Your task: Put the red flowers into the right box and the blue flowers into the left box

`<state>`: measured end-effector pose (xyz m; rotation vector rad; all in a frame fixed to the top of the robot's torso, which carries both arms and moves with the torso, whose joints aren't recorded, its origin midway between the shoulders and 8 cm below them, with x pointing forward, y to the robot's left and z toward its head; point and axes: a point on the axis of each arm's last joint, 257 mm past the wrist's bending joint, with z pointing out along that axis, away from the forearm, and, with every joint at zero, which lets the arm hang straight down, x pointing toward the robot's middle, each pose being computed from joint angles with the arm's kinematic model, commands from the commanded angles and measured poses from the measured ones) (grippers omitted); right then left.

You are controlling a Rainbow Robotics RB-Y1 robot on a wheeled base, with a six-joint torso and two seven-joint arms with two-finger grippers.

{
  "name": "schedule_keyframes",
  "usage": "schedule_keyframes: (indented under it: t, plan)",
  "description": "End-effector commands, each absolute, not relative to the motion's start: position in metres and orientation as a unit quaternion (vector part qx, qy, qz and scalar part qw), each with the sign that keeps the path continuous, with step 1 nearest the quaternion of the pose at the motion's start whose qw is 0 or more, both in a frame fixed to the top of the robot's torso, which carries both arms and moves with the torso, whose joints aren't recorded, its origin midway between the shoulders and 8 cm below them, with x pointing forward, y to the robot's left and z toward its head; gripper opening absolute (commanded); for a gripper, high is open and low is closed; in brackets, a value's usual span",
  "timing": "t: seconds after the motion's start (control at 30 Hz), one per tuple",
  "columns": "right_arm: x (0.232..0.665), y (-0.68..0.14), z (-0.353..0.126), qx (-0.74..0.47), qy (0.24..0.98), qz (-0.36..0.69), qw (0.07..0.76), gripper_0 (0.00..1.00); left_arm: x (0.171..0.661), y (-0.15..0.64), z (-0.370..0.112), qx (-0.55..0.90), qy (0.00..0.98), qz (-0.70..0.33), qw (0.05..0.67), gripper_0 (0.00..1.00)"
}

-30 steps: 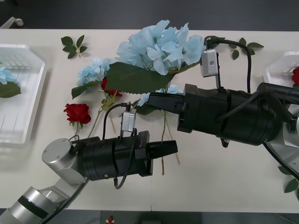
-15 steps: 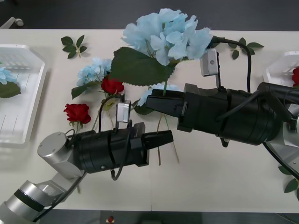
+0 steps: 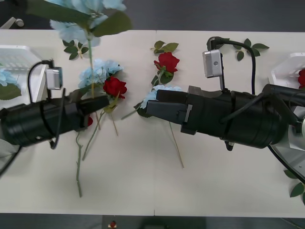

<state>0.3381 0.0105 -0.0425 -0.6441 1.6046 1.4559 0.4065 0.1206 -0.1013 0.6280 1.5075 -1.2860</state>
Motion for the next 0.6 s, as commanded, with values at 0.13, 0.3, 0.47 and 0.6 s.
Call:
schedule_keyframes:
  t: [0.13, 0.3, 0.47, 0.6]
  plan:
    - [0.350, 0.010, -0.049, -0.258, 0.663, 0.569, 0.413, 1.00, 0.443, 0.229, -0.094, 0.259, 0.687, -0.397, 0.551, 0.00]
    - [0.374, -0.002, -0.085, -0.260, 0.726, 0.509, 0.382, 1.00, 0.467, 0.309, -0.098, 0.206, 0.740, -0.309, 0.561, 0.00]
    - [0.396, -0.022, -0.121, -0.247, 0.800, 0.424, 0.344, 1.00, 0.483, 0.388, -0.101, 0.153, 0.779, -0.193, 0.577, 0.00]
    - [0.410, -0.035, -0.148, -0.224, 0.853, 0.352, 0.314, 1.00, 0.490, 0.434, -0.108, 0.113, 0.794, -0.123, 0.584, 0.00]
